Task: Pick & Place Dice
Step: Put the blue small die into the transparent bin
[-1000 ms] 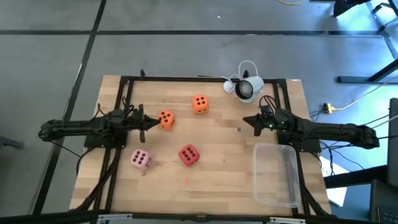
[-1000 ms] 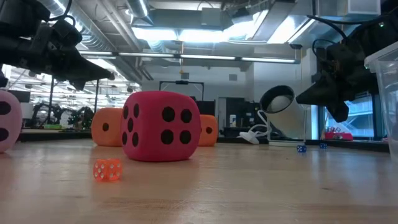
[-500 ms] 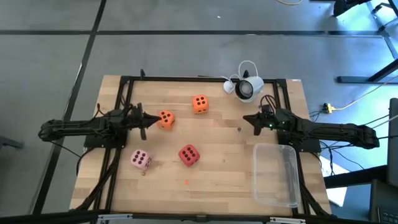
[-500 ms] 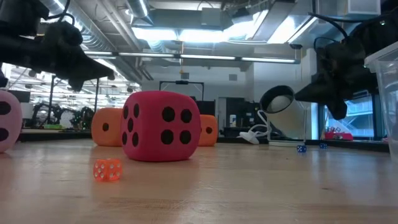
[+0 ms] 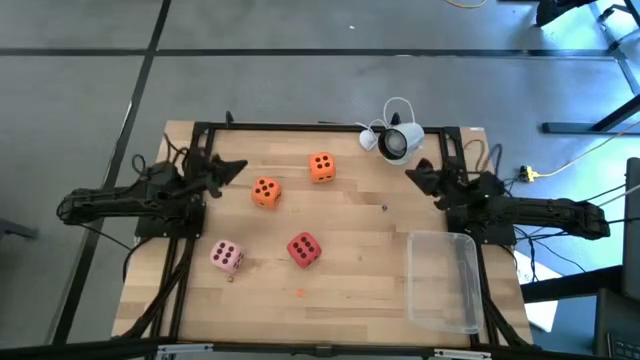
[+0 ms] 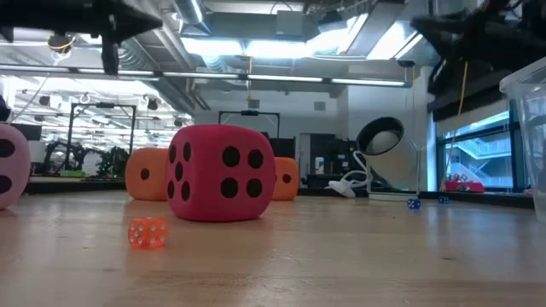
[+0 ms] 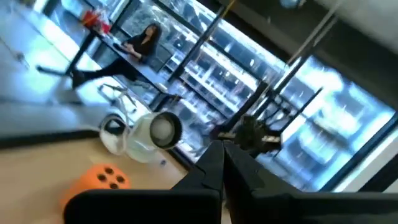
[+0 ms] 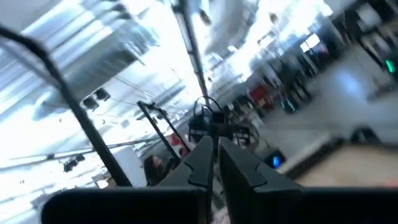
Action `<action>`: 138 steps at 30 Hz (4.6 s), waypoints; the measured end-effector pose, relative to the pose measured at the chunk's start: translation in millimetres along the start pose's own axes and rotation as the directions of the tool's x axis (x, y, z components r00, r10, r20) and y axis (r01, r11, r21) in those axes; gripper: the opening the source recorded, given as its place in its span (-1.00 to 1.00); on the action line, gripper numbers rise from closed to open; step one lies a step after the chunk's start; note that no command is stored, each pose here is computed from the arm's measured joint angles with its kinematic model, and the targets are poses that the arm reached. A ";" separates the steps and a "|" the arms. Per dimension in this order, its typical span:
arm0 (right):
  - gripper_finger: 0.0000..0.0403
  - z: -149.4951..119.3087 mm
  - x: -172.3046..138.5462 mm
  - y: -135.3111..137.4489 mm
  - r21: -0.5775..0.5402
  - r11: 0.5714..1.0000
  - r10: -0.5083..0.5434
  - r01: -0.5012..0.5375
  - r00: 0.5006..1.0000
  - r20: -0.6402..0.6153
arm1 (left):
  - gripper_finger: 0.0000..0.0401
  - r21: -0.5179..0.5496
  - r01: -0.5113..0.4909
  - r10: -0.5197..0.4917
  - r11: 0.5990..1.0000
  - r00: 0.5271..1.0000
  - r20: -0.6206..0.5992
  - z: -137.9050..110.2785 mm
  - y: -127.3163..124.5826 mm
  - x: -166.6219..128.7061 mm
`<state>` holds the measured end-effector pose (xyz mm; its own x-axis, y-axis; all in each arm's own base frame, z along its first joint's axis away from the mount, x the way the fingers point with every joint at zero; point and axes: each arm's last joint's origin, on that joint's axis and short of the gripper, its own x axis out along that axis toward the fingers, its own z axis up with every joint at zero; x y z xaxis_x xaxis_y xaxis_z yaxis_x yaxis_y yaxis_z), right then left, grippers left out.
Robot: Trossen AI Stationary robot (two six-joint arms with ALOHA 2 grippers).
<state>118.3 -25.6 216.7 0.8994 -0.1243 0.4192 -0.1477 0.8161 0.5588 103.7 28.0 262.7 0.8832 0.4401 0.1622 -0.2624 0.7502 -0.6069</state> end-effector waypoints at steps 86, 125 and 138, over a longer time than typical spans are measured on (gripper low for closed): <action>-0.26 12.2 69.9 3.2 -0.194 0.773 -0.524 0.604 0.436 -0.732 | -0.98 0.373 0.027 0.050 0.928 0.979 -0.196 44.0 -44.5 31.2; -0.04 -48.9 102.4 -30.0 -0.594 0.596 -0.610 0.541 -0.176 -0.772 | -0.98 0.396 0.010 0.088 0.918 0.969 -0.231 40.3 -41.2 30.2; -0.19 -85.2 102.8 -39.4 -0.689 0.546 -0.648 0.476 -0.281 -0.708 | -0.98 0.394 0.013 0.087 0.919 0.969 -0.233 40.2 -41.3 30.2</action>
<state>251.6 -22.4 176.8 0.1343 -0.0949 -0.9864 0.6313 0.7754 0.0114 125.5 30.2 323.9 0.9233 0.3765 -0.0765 -0.3833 0.8895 -0.2488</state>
